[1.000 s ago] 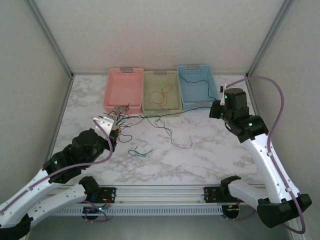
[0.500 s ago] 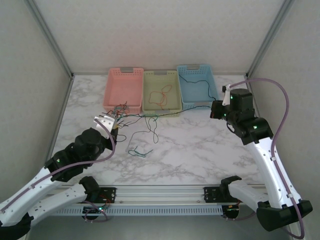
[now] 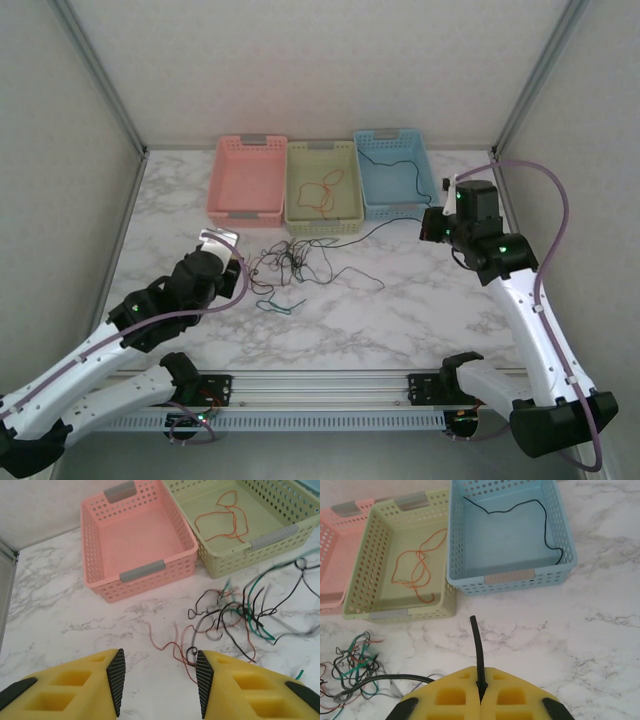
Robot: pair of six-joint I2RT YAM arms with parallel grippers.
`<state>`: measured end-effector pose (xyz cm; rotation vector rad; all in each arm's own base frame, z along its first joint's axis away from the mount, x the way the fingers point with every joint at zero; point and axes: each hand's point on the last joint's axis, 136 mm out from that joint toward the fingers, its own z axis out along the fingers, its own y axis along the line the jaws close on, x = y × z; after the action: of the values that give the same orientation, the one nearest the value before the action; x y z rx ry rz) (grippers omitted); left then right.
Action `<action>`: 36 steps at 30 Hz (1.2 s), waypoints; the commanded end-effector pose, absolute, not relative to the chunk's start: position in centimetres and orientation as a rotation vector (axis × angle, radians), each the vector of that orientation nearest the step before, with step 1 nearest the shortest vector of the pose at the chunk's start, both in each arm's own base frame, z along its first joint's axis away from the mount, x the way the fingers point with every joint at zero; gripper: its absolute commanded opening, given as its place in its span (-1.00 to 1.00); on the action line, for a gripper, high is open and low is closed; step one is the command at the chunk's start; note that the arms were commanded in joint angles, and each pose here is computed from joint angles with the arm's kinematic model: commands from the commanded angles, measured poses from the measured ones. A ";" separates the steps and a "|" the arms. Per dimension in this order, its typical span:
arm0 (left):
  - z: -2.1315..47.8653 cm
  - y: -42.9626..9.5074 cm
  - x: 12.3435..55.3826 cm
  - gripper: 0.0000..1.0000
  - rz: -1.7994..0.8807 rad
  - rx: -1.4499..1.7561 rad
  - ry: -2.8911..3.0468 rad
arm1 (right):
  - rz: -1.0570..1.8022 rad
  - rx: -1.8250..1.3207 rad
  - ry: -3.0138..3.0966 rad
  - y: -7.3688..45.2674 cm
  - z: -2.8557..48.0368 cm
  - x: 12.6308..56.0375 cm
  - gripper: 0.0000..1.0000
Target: Untangle the cables
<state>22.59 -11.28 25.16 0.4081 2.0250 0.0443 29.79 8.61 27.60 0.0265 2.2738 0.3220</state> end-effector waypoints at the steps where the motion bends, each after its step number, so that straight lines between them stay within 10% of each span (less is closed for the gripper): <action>1: 26.1 -10.6 22.6 -0.11 0.054 0.363 2.023 | 0.371 0.038 2.272 9.1 27.4 29.9 -1.00; 17: 22.0 -24.0 22.9 0.07 -0.610 0.448 2.211 | 0.494 0.006 2.251 10.5 28.9 29.1 -1.00; 36: 14.6 -27.1 30.6 -0.08 -0.523 0.434 2.393 | 0.487 -0.007 2.253 10.4 28.8 28.5 -1.00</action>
<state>29.17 -26.70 12.87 0.4370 2.4466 -0.5283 28.88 10.42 27.83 -0.0081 2.2799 0.4662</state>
